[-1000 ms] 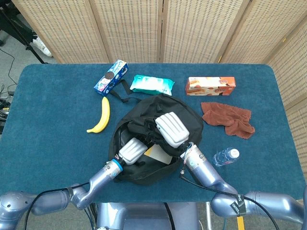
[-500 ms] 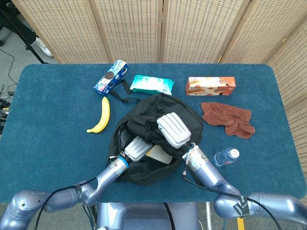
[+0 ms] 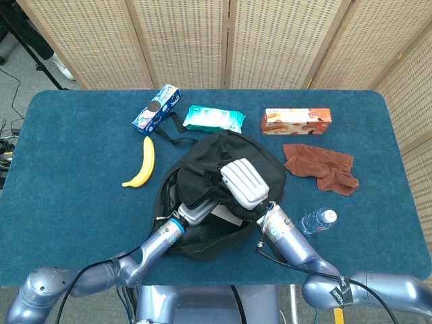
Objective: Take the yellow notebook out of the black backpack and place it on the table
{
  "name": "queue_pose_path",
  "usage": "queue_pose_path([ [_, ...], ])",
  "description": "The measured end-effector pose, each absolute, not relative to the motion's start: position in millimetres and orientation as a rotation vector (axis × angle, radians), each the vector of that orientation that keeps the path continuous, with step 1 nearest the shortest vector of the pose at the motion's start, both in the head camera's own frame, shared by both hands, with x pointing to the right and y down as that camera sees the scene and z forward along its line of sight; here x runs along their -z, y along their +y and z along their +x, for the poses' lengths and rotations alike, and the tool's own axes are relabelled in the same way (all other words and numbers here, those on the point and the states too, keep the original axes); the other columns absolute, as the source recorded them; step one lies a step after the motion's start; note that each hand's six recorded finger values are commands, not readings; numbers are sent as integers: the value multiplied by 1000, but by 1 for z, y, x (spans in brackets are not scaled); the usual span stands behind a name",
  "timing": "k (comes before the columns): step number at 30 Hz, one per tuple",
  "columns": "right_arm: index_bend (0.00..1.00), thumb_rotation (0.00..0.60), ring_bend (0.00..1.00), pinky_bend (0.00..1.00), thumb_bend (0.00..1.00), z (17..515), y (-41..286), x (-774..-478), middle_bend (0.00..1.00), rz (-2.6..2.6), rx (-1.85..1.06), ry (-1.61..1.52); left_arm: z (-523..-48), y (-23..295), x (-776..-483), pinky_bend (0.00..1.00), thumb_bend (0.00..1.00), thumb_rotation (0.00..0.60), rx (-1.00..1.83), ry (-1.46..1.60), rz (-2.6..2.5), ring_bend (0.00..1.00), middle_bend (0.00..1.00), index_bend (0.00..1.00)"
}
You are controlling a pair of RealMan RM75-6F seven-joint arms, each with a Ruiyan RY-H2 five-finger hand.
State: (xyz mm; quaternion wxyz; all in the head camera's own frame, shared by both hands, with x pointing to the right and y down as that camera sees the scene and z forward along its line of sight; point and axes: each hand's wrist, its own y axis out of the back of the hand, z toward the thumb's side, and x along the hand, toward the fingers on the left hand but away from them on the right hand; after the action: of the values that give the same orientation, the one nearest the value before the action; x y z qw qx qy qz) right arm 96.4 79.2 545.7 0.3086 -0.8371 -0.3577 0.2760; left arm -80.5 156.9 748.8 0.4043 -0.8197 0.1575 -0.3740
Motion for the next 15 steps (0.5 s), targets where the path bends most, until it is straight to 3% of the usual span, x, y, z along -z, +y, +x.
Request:
queue_pose_path([
  [10, 654, 600, 557, 599, 555, 101, 77, -544, 666, -2213, -729, -959, -74, 144, -753, 0, 615, 600, 961, 399, -2018, 0, 0, 0],
  [15, 653, 600, 557, 599, 556, 103, 76, -544, 666, -2212, -730, -965, -72, 141, -756, 0, 620, 600, 970, 401, -2002, 0, 0, 0],
])
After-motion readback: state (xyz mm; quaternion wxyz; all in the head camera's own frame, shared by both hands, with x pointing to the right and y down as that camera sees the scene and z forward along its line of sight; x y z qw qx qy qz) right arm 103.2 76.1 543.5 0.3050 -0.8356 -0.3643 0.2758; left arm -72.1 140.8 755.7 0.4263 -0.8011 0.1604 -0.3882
